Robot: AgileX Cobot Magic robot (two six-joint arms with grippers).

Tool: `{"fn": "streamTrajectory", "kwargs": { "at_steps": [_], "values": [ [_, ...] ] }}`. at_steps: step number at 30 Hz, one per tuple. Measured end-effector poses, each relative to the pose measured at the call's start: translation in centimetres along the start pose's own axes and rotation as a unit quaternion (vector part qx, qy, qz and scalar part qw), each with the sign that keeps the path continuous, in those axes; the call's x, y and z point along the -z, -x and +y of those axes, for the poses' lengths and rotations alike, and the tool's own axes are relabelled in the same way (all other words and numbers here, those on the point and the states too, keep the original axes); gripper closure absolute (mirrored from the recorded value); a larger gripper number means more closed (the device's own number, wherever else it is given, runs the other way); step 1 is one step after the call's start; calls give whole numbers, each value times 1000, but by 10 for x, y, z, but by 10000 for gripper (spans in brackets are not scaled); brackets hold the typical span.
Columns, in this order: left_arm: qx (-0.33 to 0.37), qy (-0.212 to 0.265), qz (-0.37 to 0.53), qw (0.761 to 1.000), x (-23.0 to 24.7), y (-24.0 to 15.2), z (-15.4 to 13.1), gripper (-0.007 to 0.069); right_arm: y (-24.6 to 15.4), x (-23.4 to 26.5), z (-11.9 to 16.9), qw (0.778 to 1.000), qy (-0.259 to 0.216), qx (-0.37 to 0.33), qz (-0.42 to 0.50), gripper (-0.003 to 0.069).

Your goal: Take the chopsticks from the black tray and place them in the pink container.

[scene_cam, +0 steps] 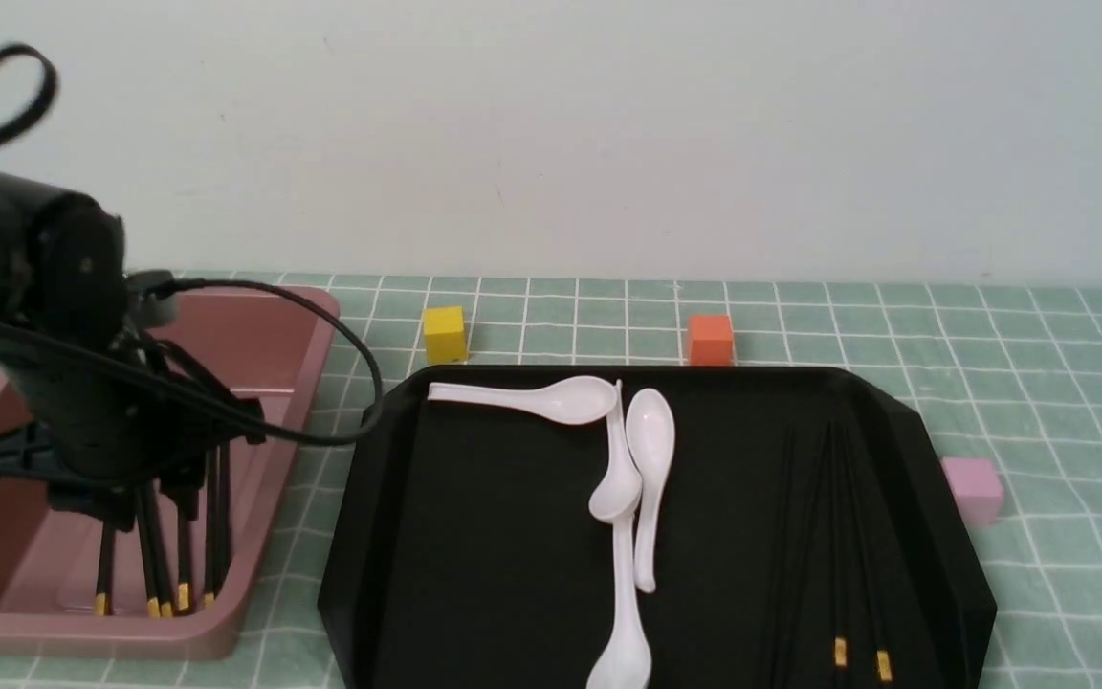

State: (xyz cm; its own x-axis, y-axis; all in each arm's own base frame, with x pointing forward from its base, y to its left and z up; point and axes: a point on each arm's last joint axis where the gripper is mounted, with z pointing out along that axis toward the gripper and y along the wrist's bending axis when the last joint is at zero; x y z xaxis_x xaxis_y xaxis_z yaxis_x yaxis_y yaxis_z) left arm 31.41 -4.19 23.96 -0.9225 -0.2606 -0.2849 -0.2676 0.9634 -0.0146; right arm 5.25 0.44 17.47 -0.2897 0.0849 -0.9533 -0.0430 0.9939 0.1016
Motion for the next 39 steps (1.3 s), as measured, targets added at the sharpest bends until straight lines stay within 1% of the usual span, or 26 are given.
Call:
{"fn": "streamTrajectory", "kwargs": {
  "at_steps": [2,7,9,10,12,15,18,21,23,25,30,32,33,39],
  "values": [
    [-4,-5,-5,1000,16,-4,3,361,0,0,0,1000,0,0,0,419],
    [-10,-30,-40,999,73,-22,16,547,0,0,0,1000,0,0,0,419],
    [-9,-54,-66,996,95,-33,21,622,0,0,0,1000,0,0,0,419],
    [-11,-60,-73,995,100,-36,22,633,0,0,0,1000,0,0,0,419],
    [-18,-93,-98,991,119,-57,30,638,0,0,0,1000,0,0,0,419],
    [-19,-131,-127,983,134,-87,40,638,0,0,0,1000,0,0,0,419],
    [-10,-172,-162,972,136,-126,53,638,0,0,0,1000,0,0,0,419],
    [1,-209,-216,954,133,-159,66,638,0,0,0,1000,0,0,0,419],
    [7,-228,-260,938,129,-178,74,638,0,0,0,1000,0,0,0,419],
    [14,-248,-314,916,121,-197,82,638,0,0,0,1000,0,0,0,419],
    [28,-281,-402,871,104,-218,92,638,0,0,0,1000,0,0,0,419],
    [30,-284,-414,864,95,-224,94,638,0,0,0,1000,0,0,0,419],
    [31,-284,-412,865,89,-226,94,638,0,0,0,1000,0,0,0,419],
    [32,-274,-388,879,65,-231,94,638,0,0,0,1000,0,0,0,419]
  ]
}}
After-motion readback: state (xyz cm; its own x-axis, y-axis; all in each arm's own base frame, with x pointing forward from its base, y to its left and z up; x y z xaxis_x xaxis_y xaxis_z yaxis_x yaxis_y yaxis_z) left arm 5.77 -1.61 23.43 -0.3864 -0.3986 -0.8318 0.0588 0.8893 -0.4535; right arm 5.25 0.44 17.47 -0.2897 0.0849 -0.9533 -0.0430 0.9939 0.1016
